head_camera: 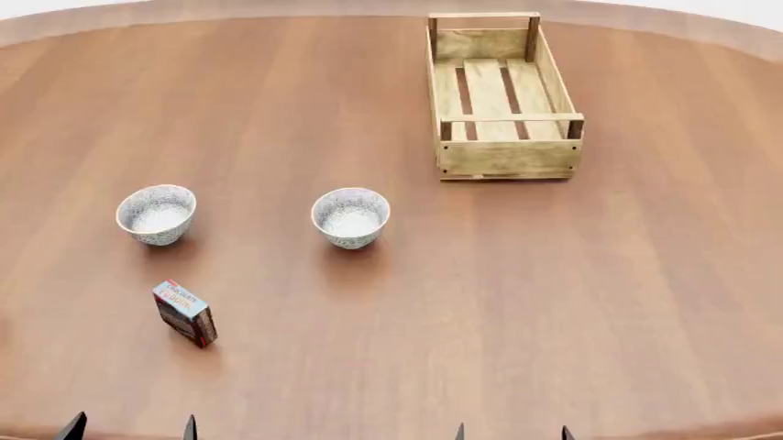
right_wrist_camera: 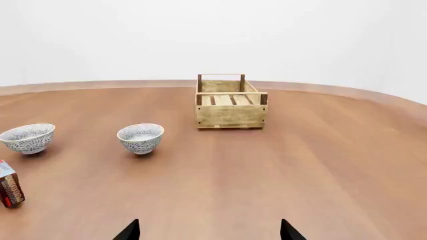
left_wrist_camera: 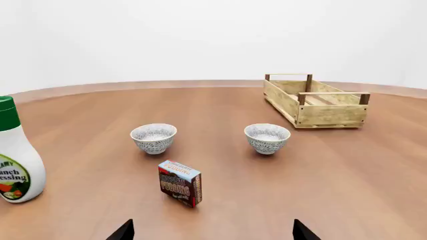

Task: Stack the right bowl on the left bowl and place them in the tray.

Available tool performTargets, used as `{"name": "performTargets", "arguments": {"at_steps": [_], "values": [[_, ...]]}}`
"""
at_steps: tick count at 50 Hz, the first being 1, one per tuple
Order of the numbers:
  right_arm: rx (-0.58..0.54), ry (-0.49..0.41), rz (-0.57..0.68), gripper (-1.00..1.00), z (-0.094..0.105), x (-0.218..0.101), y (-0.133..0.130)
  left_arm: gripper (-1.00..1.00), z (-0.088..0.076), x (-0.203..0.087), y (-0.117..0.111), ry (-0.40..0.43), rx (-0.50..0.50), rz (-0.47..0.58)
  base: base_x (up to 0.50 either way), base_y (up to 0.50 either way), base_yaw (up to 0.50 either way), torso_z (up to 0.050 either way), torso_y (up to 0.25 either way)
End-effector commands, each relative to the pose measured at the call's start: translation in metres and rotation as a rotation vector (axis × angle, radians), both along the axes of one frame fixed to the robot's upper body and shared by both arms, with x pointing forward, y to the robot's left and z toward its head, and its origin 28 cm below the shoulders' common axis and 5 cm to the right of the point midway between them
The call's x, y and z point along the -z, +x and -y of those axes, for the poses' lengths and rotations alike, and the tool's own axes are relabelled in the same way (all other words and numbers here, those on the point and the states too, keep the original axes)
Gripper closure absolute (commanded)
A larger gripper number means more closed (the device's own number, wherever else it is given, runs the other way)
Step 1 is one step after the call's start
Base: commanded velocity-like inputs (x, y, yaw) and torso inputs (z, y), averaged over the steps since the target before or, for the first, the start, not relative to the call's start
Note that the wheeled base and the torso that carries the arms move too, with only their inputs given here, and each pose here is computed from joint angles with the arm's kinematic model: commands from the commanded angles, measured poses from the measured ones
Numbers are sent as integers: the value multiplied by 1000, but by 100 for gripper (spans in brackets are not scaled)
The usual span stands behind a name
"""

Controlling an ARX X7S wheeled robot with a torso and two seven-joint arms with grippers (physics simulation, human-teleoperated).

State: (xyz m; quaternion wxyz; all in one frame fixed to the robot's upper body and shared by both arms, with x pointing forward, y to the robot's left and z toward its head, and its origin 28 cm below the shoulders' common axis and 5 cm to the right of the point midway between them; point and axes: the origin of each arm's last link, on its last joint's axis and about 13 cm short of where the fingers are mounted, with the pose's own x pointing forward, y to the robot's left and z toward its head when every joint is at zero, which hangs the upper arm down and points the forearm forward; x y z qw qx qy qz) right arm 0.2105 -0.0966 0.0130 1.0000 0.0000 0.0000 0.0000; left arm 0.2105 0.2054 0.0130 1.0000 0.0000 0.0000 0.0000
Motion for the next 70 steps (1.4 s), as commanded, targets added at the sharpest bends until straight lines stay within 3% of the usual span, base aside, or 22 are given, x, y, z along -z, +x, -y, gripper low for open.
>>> {"name": "performTargets", "arguments": {"at_steps": [1, 13, 15, 22, 24, 39, 57, 64, 70], "values": [[0, -7, 1, -100, 0, -1, 1, -100, 0, 0, 0, 6, 1, 7, 0, 0, 0, 0, 0], [-6, -4, 2, -100, -2, -1, 0, -100, 0, -2, -2, 11, -18, 17, 0, 0, 0, 0, 0], [-6, -2, 2, -100, -2, -1, 0, -100, -1, -3, -2, -26, 4, 24, 0, 0, 0, 0, 0], [4, 19, -6, -100, -2, -1, 0, -100, -1, -2, -2, 0, -21, 12, 0, 0, 0, 0, 0], [20, -15, -9, -100, -3, 1, 0, -100, -1, -2, -2, 0, -22, 11, 0, 0, 0, 0, 0], [-1, -12, -12, -100, -6, -1, -3, -100, -1, -2, -3, 11, -32, 18, 0, 469, 0, 0, 0], [-11, -32, -13, -100, -7, -3, -2, -100, -1, -3, -1, 6, -45, 1, 0, 6, 0, 0, 0], [-67, 20, -50, -100, -9, -30, 7, -100, -1, -25, 11, 0, -65, -25, 0, 0, 0, 0, 0], [-99, 21, -26, -100, -8, -66, 19, -100, -3, -64, 24, 29, -65, 37, 0, 0, 0, 0, 0]]}}
